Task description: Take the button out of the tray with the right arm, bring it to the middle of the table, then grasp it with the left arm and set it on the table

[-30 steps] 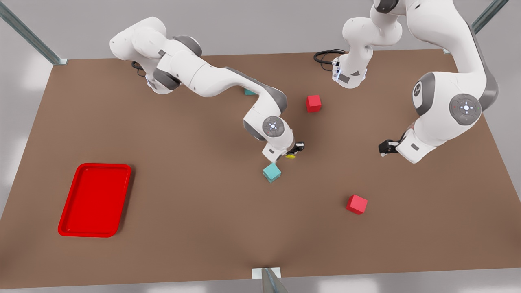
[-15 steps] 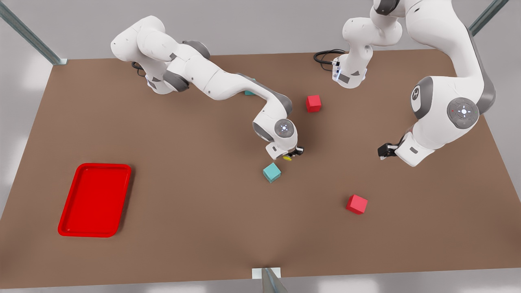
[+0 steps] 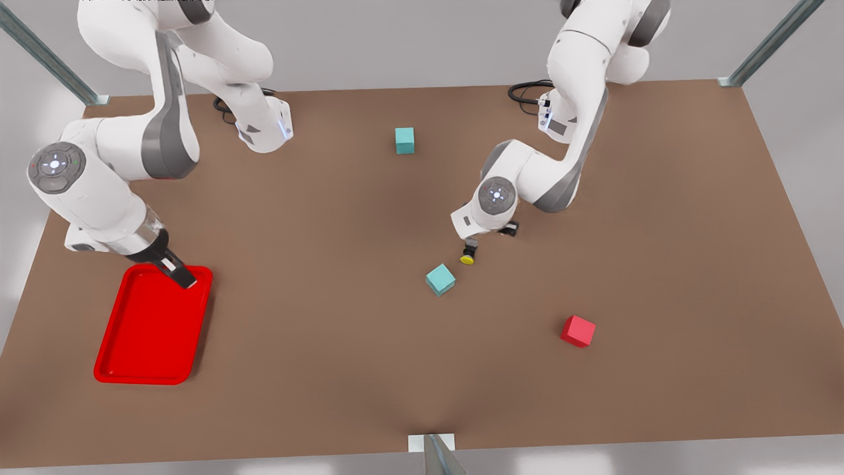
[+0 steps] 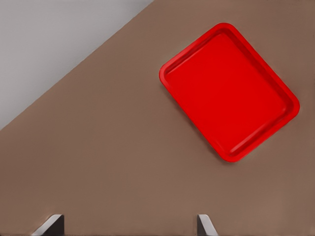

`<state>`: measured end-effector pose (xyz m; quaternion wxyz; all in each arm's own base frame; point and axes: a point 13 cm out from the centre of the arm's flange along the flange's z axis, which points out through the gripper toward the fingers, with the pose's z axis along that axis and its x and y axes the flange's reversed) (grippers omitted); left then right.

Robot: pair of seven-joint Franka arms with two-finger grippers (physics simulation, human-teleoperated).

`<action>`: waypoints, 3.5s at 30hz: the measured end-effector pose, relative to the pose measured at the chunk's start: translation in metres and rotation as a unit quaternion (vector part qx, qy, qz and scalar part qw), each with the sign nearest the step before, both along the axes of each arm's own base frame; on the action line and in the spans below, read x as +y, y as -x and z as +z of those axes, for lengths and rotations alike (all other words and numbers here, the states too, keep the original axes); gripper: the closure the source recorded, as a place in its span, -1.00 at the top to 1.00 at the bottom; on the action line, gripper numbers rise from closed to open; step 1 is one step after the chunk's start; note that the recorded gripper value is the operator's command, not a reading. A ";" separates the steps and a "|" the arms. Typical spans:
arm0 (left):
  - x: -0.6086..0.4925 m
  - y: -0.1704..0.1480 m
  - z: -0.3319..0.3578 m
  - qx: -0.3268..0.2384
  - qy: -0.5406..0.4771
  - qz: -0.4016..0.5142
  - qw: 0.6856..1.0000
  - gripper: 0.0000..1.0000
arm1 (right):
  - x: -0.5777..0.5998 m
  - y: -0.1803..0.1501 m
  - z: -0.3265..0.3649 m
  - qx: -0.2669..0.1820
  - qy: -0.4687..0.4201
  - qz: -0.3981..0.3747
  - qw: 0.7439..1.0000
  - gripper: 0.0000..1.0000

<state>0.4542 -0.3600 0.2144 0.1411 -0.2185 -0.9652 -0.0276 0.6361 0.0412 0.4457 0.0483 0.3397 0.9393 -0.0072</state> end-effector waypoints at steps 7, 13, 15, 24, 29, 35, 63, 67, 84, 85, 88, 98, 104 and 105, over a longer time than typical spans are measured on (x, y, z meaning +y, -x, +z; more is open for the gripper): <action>-0.031 0.022 -0.108 -0.063 0.034 0.043 0.996 1.00 | -0.005 0.008 -0.003 0.037 0.012 0.120 0.992 1.00; -0.037 -0.009 -0.150 -0.126 0.052 0.054 0.989 1.00 | -0.017 0.012 -0.006 0.052 0.016 0.184 0.981 1.00; -0.039 -0.014 -0.155 -0.137 0.056 0.056 0.987 1.00 | -0.016 0.013 -0.006 0.054 0.017 0.204 0.977 1.00; -0.029 -0.012 -0.165 -0.135 0.041 0.060 0.988 1.00 | -0.016 0.014 -0.007 0.061 0.020 0.268 0.961 1.00; -0.016 -0.009 -0.181 -0.121 0.024 0.070 0.990 1.00 | -0.013 0.014 -0.007 0.063 0.021 0.293 0.954 1.00; -0.014 -0.009 -0.188 -0.116 0.018 0.076 0.990 1.00 | -0.014 0.014 -0.008 0.064 0.022 0.313 0.947 1.00; -0.020 -0.023 -0.163 -0.113 0.004 0.102 0.988 -0.16 | -0.013 0.001 -0.035 0.078 0.016 0.354 0.932 1.00; -0.023 -0.090 -0.091 -0.124 0.012 0.142 0.982 -0.16 | -0.013 0.001 -0.035 0.078 0.017 0.356 0.931 1.00; 0.133 -0.131 -0.046 -0.380 -0.381 0.428 0.726 -0.16 | -0.010 0.001 -0.036 0.080 0.018 0.364 0.928 1.00; 0.139 -0.122 -0.048 -0.393 -0.396 0.443 0.702 -0.16 | -0.010 0.001 -0.037 0.080 0.018 0.365 0.928 1.00; 0.161 -0.090 -0.060 -0.431 -0.438 0.474 0.631 -0.16 | -0.010 0.001 -0.037 0.080 0.018 0.365 0.927 1.00; 0.199 -0.036 -0.110 -0.546 -0.470 0.522 0.456 -0.15 | -0.010 0.001 -0.037 0.080 0.018 0.366 0.927 1.00; 0.217 -0.035 -0.138 -0.605 -0.450 0.527 0.391 -0.14 | -0.010 0.001 -0.037 0.080 0.018 0.367 0.927 1.00; 0.219 -0.035 -0.142 -0.612 -0.445 0.529 0.384 -0.14 | -0.010 0.001 -0.037 0.080 0.018 0.367 0.927 1.00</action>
